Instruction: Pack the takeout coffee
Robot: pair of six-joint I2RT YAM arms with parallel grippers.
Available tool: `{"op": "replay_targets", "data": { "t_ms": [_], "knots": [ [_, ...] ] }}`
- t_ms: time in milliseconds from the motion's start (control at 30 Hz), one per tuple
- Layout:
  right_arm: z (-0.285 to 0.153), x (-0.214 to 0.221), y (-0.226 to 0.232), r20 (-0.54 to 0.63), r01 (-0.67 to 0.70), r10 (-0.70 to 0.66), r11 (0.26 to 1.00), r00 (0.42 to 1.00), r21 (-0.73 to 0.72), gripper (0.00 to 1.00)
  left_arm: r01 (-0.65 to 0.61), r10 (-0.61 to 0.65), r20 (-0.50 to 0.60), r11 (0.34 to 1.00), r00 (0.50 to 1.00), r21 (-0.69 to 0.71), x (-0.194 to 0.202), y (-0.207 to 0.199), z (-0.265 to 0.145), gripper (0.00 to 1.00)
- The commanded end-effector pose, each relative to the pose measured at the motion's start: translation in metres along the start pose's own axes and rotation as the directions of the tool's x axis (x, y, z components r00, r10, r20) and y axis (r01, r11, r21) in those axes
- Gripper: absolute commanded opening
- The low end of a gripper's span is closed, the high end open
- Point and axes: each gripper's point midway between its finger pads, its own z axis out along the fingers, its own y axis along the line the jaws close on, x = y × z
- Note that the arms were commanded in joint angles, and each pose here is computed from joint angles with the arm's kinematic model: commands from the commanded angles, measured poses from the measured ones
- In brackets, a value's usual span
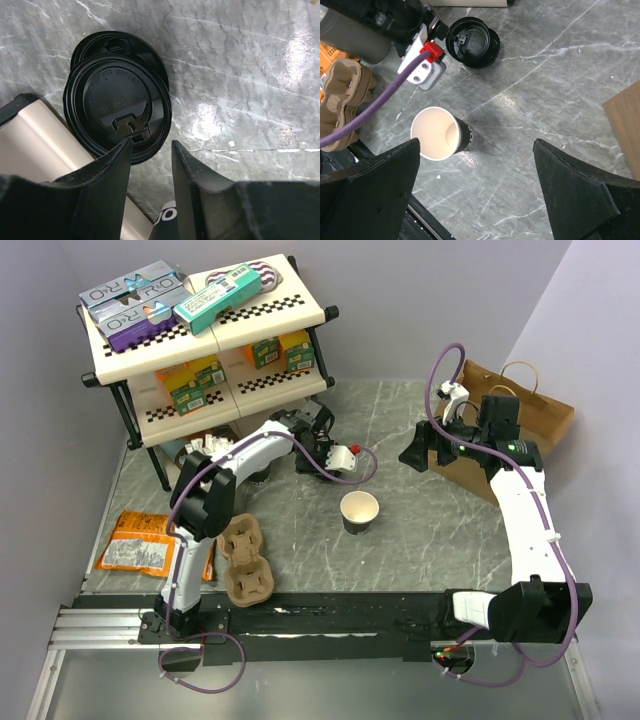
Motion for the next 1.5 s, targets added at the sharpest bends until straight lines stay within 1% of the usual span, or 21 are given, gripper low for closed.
{"op": "replay_targets", "data": {
  "t_ms": [0, 200, 433, 633, 700, 833, 1167, 1367, 1433, 1467],
  "knots": [
    [-0.002, -0.012, 0.002, 0.027, 0.037, -0.037, 0.999, 0.999, -0.005, 1.0, -0.025, 0.024, 0.024, 0.999, 0.999, 0.029, -0.005, -0.006, 0.008, 0.42],
    [-0.002, -0.01, 0.001, 0.025, 0.033, -0.033, 0.999, 0.999, -0.003, 1.0, -0.033, 0.032, 0.019, 0.999, 0.999, 0.03, -0.004, -0.006, 0.009, 0.39],
    [-0.001, -0.01, 0.0, 0.028, 0.032, -0.032, 0.999, 0.999, 0.0, 1.0, -0.035, 0.035, 0.017, 0.999, 0.999, 0.027, -0.003, -0.004, 0.009, 0.27],
    [0.001, -0.01, -0.002, 0.027, 0.029, -0.029, 1.0, 0.999, 0.002, 1.0, -0.035, 0.035, 0.016, 0.999, 0.999, 0.032, -0.003, -0.005, 0.01, 0.25],
    [0.001, -0.01, -0.002, 0.026, 0.027, -0.027, 1.0, 0.999, 0.002, 1.0, -0.038, 0.038, 0.019, 0.999, 0.999, 0.034, -0.003, -0.006, 0.01, 0.23],
    [0.002, -0.01, -0.002, 0.026, 0.02, -0.02, 1.0, 0.999, 0.001, 1.0, -0.03, 0.028, 0.053, 0.999, 0.998, 0.034, -0.011, -0.005, 0.007, 0.18],
    [-0.001, -0.015, -0.001, 0.049, 0.038, -0.038, 0.999, 0.998, 0.008, 1.0, -0.004, 0.005, 0.136, 1.0, 0.991, -0.004, -0.034, 0.012, -0.024, 0.01],
    [-0.001, -0.014, 0.0, 0.054, 0.041, -0.041, 0.999, 0.998, 0.007, 1.0, 0.046, -0.045, 0.146, 0.999, 0.988, -0.005, -0.032, 0.013, -0.036, 0.01],
    [-0.003, -0.014, 0.001, 0.057, 0.045, -0.046, 0.999, 0.997, 0.009, 1.0, 0.075, -0.073, 0.17, 0.997, 0.983, -0.004, -0.036, 0.015, -0.043, 0.01],
    [-0.004, -0.014, 0.001, 0.058, 0.047, -0.047, 0.999, 0.997, 0.012, 1.0, 0.112, -0.107, 0.198, 0.994, 0.974, -0.013, -0.043, 0.019, -0.053, 0.01]
  ]
}}
